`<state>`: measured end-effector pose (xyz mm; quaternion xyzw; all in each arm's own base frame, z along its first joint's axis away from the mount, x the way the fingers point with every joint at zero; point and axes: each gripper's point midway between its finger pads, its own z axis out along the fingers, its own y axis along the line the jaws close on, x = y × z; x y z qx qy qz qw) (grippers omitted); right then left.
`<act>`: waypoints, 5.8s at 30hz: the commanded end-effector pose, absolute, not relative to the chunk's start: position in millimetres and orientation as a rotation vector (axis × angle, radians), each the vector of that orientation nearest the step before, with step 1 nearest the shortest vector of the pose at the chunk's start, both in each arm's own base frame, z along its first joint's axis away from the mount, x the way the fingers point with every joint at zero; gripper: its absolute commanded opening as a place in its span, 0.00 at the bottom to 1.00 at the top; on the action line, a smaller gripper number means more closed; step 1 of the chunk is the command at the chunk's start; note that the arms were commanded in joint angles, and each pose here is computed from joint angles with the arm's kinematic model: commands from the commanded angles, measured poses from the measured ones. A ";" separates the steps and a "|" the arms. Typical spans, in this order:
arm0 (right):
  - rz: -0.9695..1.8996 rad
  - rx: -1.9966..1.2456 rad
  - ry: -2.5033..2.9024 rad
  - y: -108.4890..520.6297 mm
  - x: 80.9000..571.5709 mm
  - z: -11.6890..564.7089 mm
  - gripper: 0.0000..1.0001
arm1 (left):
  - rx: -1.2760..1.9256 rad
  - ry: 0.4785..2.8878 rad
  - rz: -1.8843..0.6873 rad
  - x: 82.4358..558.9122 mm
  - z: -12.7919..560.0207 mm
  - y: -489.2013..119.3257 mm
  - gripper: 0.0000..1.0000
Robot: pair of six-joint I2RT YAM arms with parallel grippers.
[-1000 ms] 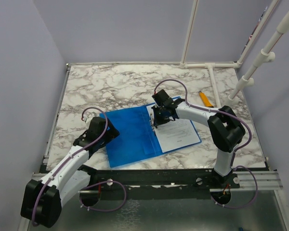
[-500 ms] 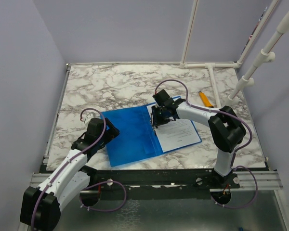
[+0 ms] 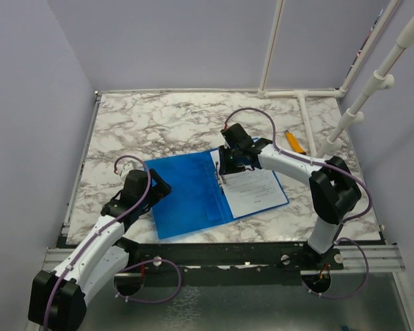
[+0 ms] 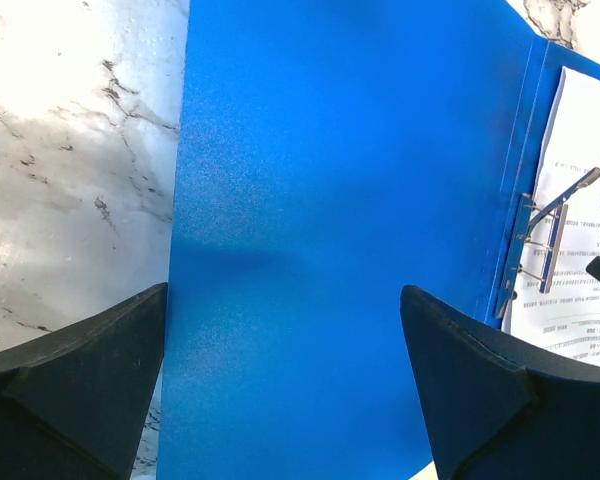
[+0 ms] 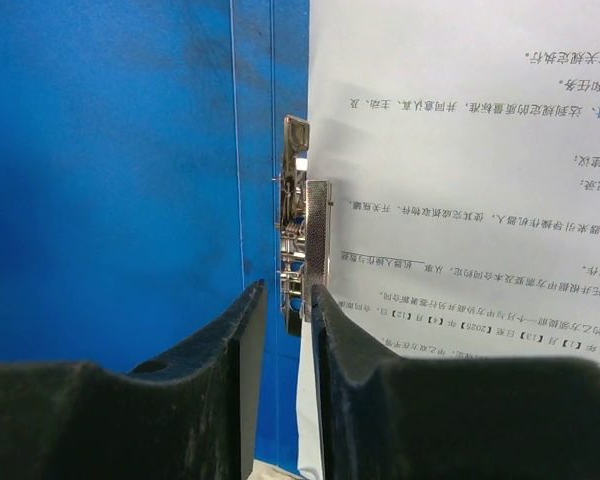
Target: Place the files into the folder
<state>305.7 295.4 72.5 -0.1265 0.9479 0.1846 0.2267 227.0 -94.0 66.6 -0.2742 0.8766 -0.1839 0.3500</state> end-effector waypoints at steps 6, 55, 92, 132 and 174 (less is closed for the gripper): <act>0.440 -0.329 2.662 293.0 309.4 55.4 0.23 | -0.766 2.247 -0.431 226.8 75.5 -84.6 0.98; 0.358 -0.376 2.783 275.8 275.5 20.2 0.08 | -0.602 2.461 -0.697 236.7 35.6 -184.3 0.99; 0.249 -0.220 2.698 261.8 281.9 37.9 0.01 | -0.644 2.445 -0.681 237.0 27.0 -180.1 0.99; 0.178 -0.450 2.647 311.0 265.3 78.1 0.19 | -0.610 2.452 -0.687 232.8 27.1 -179.5 0.99; -0.055 -0.513 2.727 287.8 253.8 21.5 0.04 | -0.609 2.463 -0.672 224.7 21.4 -174.0 0.99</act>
